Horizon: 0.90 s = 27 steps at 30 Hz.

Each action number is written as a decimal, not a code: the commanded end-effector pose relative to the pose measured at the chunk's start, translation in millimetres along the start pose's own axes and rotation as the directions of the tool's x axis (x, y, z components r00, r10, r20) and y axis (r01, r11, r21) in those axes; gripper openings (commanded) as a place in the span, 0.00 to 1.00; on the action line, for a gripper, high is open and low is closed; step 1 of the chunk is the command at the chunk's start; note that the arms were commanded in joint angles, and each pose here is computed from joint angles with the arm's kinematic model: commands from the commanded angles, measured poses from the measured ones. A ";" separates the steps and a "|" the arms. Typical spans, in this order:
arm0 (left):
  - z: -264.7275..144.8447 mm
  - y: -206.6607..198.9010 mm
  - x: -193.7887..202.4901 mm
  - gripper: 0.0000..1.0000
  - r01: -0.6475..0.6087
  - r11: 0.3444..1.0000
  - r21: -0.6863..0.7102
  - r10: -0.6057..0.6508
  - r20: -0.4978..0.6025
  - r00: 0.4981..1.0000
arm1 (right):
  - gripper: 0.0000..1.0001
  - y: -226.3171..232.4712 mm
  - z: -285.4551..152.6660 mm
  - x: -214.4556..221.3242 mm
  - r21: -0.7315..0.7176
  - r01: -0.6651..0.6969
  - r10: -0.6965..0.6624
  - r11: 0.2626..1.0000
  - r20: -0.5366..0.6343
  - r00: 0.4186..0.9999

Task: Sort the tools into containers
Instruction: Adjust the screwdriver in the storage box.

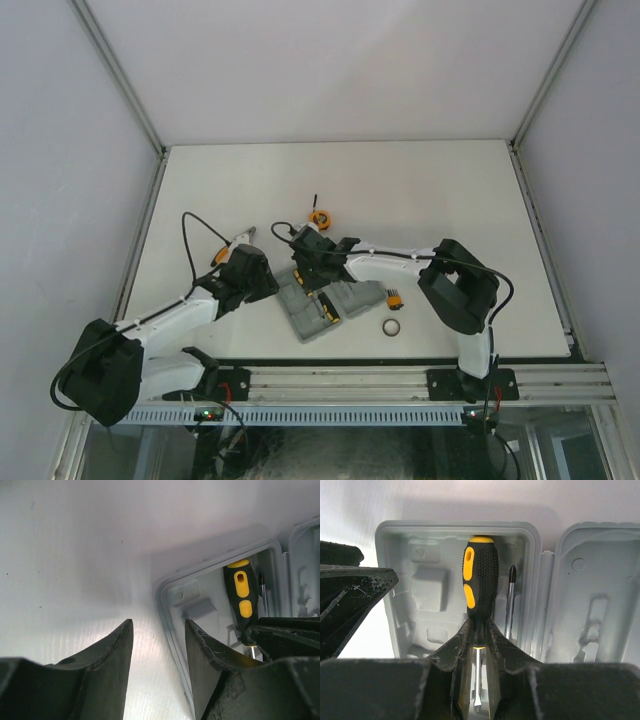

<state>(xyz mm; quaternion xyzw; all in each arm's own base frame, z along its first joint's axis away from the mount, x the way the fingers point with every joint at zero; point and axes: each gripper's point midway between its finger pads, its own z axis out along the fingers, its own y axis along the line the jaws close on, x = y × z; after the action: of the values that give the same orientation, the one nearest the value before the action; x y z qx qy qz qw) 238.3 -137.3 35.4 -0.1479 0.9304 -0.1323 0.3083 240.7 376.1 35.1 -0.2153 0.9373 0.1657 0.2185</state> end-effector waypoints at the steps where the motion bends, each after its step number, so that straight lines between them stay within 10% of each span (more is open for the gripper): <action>1: 1.4 -10.9 -10.1 0.50 0.000 0.999 0.035 -0.001 0.025 1.000 | 0.11 4.6 0.2 -7.4 0.009 0.026 -0.026 1.000 0.011 1.000; 27: 15.9 -12.8 5.7 0.37 -0.001 0.998 0.060 0.003 -0.025 1.000 | 0.00 -17.9 22.1 70.8 0.157 0.041 0.012 0.987 -0.325 0.946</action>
<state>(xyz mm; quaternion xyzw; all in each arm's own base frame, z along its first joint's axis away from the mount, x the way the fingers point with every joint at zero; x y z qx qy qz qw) 244.6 -147.7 27.7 -0.1433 0.9310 -0.1474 0.3015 239.0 381.4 33.4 -0.2207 0.9513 0.1216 0.1774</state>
